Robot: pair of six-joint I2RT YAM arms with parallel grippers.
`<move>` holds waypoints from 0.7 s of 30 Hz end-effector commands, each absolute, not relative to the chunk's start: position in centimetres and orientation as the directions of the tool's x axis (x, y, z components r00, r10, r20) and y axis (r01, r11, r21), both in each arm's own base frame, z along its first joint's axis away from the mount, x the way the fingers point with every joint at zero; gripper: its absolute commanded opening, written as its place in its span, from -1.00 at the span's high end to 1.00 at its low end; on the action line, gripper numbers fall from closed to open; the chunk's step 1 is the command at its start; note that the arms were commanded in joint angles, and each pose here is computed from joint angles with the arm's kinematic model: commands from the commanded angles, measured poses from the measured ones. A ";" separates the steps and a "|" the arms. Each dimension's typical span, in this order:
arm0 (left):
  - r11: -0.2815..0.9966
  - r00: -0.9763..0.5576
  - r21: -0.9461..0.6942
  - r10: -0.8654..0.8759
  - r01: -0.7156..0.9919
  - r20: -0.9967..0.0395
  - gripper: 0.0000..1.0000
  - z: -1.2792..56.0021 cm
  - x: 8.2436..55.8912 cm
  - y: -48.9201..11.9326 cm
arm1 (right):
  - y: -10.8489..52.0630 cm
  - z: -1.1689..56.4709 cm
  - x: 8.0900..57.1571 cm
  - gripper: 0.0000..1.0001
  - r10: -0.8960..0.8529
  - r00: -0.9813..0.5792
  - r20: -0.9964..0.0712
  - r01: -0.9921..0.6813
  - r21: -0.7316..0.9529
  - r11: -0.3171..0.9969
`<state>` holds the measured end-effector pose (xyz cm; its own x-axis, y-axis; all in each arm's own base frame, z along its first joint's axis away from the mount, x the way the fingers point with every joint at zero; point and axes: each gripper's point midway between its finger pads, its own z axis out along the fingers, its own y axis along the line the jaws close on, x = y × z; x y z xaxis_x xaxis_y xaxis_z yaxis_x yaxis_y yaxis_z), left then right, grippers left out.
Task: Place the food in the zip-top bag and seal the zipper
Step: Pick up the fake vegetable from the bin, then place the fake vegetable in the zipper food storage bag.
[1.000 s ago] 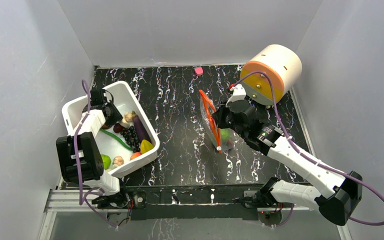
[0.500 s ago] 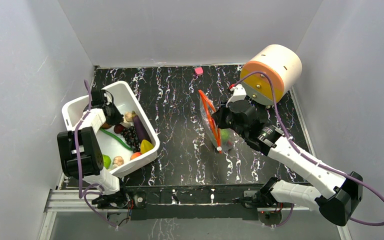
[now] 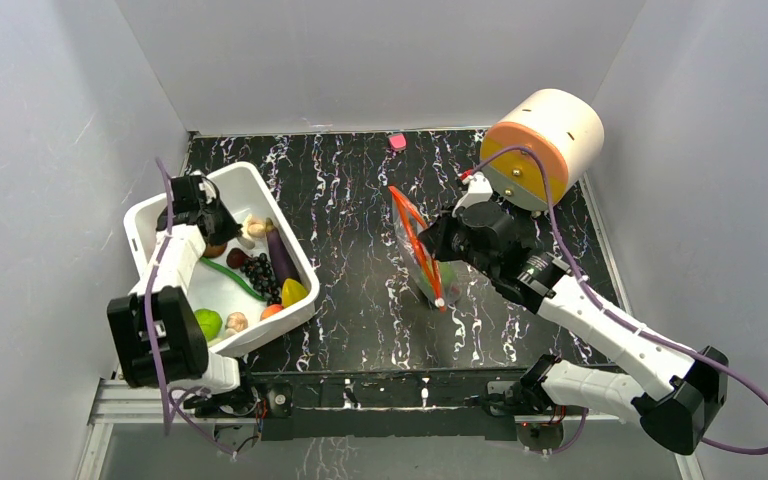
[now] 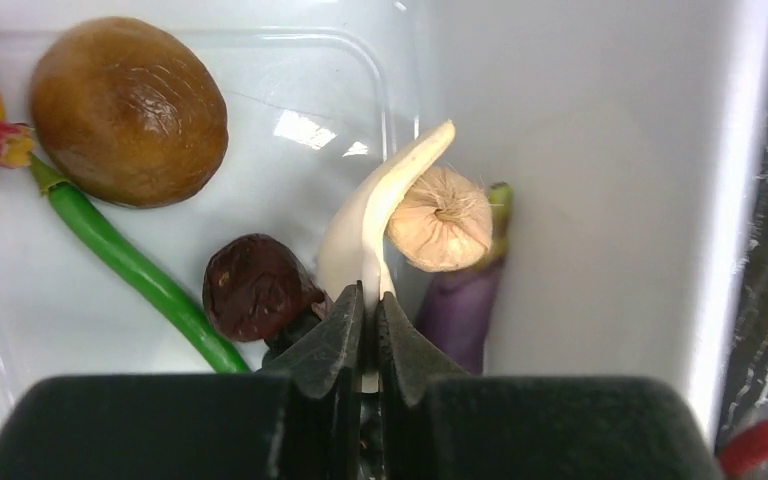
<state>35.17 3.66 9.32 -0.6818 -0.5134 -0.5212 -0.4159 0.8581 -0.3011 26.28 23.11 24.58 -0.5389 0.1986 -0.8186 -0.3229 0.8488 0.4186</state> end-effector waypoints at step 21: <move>0.723 -0.657 -0.653 -0.382 0.225 -0.650 1.00 28.9 27.5 -10.3 | 26.5 26.7 26.5 1.00 0.341 -0.592 -0.730 -0.322 0.602 0.731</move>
